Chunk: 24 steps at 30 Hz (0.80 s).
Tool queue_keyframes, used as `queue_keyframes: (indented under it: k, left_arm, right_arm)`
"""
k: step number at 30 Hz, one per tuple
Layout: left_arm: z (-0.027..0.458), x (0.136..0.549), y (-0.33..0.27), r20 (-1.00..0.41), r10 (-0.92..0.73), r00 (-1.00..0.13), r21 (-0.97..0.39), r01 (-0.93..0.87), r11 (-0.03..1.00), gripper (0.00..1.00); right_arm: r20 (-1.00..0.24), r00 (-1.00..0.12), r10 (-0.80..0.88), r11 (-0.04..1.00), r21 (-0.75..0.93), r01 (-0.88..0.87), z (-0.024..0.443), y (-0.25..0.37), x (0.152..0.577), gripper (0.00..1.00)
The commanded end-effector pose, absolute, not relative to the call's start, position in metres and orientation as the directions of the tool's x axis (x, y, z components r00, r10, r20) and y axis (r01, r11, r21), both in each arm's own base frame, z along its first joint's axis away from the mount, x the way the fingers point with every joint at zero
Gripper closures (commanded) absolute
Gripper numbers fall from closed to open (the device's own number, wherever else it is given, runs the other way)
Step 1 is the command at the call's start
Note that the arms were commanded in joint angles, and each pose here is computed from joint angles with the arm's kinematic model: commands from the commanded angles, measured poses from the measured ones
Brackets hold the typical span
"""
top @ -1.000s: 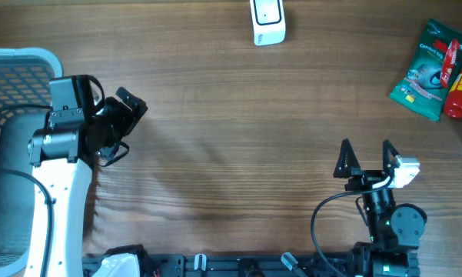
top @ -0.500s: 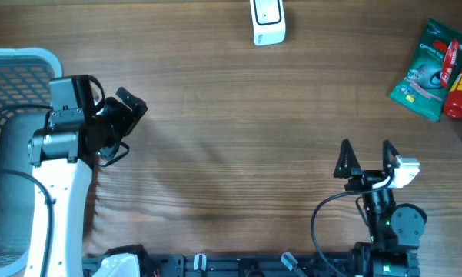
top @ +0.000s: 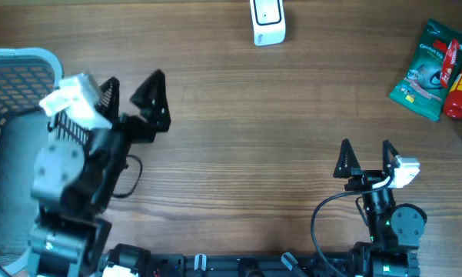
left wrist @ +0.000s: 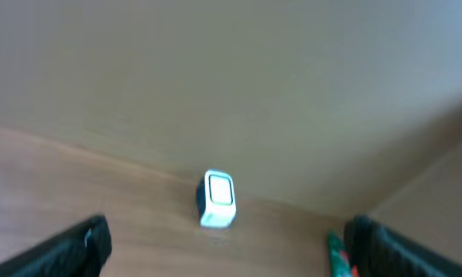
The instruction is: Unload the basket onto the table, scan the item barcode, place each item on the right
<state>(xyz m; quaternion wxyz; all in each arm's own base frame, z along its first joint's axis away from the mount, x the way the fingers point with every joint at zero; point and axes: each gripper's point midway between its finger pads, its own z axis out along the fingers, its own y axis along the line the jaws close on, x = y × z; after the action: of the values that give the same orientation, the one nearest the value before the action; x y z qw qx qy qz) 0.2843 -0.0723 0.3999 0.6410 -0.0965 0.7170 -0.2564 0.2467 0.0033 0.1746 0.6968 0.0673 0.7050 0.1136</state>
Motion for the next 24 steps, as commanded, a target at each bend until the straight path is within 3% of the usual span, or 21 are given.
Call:
queue_keyframes:
  k: [1, 7, 13, 24]
  left_arm:
    - [0.37, 0.274, -0.069, -0.92, -0.38, -0.098, -0.392, 0.248, 0.886, 0.0]
    - [0.327, 0.232, -0.057, -0.923, -0.384, 0.008, -0.363, 0.308, 0.879, 0.0]
    - [0.291, 0.226, -0.053, -0.936, -0.33, 0.121, -0.278, 0.321, 0.906, 0.0]
    - [0.227, 0.239, -0.028, -0.945, -0.301, 0.124, -0.275, 0.194, 0.942, 0.0]
  right_arm:
    - [-0.972, -0.001, 0.235, 0.971, 0.235, -0.05, 0.178, 0.001, 0.246, 0.0]
    - [-0.972, -0.001, 0.235, 0.971, 0.235, -0.05, 0.178, 0.001, 0.246, 0.0]
    - [-0.972, -0.001, 0.235, 0.971, 0.235, -0.05, 0.178, 0.001, 0.246, 0.0]
    - [-0.972, -0.001, 0.235, 0.971, 0.235, -0.05, 0.178, 0.001, 0.246, 0.0]
